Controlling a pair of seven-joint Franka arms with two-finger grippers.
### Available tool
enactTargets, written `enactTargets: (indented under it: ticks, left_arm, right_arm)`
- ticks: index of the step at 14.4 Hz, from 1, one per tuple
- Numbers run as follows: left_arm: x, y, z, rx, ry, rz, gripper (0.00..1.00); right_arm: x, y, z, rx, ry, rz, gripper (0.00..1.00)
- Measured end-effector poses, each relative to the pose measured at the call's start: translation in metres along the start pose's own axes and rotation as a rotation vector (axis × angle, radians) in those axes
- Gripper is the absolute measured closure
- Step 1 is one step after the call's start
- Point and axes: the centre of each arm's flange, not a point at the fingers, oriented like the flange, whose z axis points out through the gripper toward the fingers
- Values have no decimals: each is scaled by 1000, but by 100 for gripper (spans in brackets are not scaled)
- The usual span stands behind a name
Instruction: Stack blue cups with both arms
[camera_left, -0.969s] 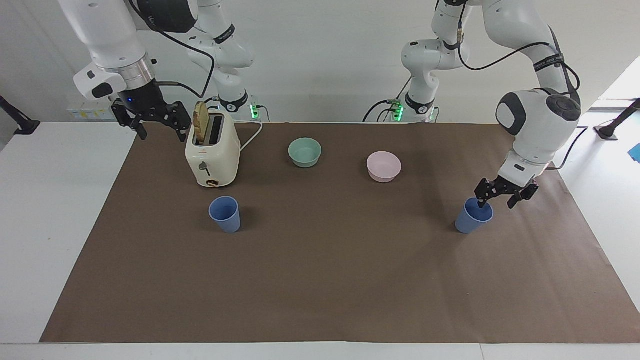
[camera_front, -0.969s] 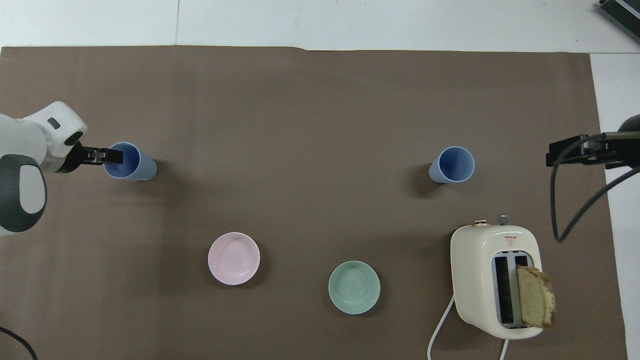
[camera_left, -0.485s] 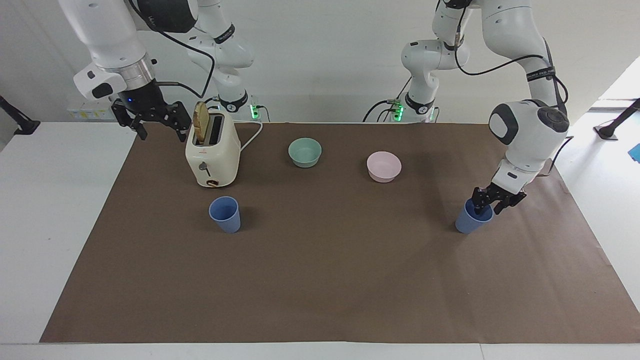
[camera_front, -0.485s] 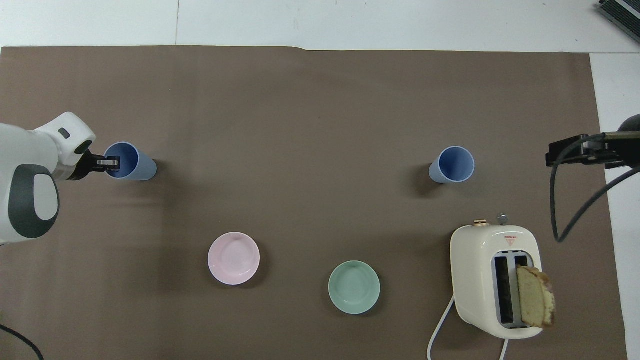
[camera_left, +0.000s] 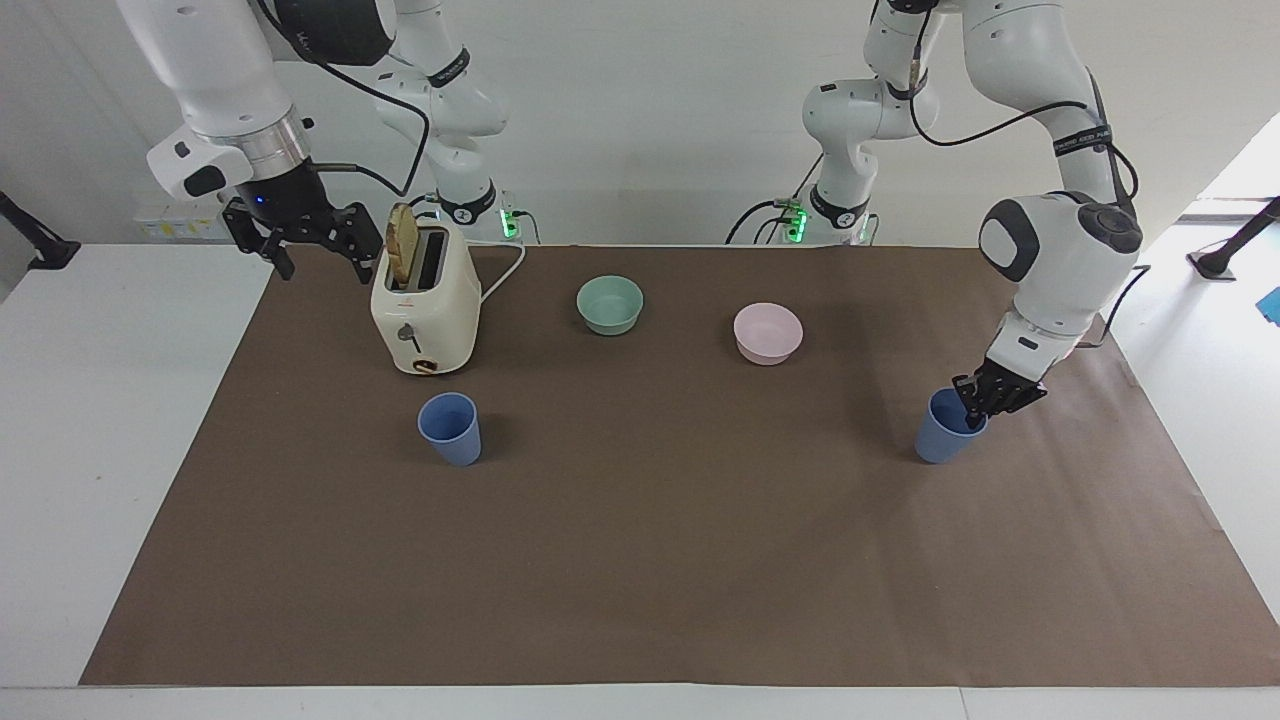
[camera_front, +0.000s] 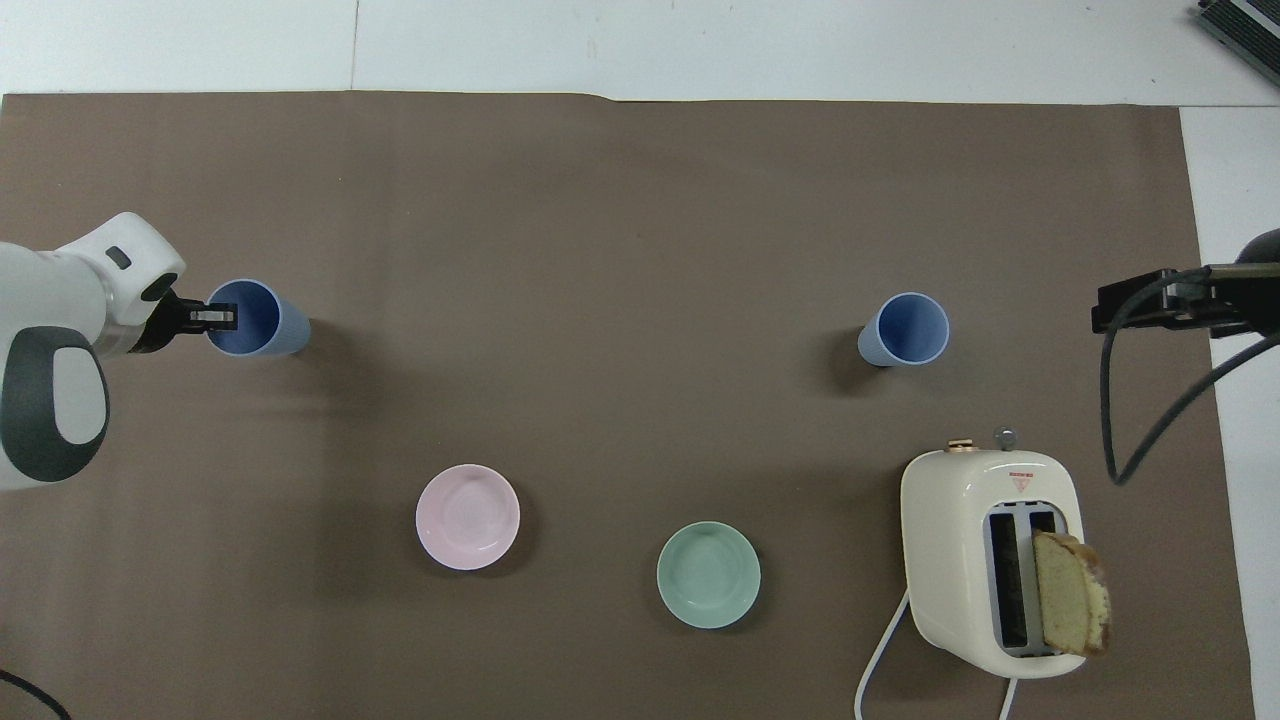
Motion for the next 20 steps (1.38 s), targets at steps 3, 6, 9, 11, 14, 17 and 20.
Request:
enactTargets:
  ticks: [3, 6, 9, 11, 14, 17, 20]
  left_arm:
    - [4, 62, -11, -21, 13, 14, 95]
    - [-1, 129, -9, -45, 4, 17, 95]
    - [-10, 184, -3, -62, -6, -2, 95]
    - [-17, 216, 4, -70, -16, -19, 95]
    - [-31, 269, 19, -69, -3, -56, 95]
    - [-45, 307, 36, -59, 1, -76, 95]
    - [-51, 320, 38, -62, -4, -81, 95]
  right_arm:
    - [0, 0, 0, 0, 0, 0, 0]
    - [0, 0, 0, 0, 0, 0, 0]
    - [0, 0, 0, 0, 0, 0, 0]
    - [0, 0, 0, 0, 0, 0, 0]
    - [0, 0, 0, 0, 0, 0, 0]
    - [0, 0, 0, 0, -1, 0, 0]
    - [0, 0, 3, 0, -6, 0, 0]
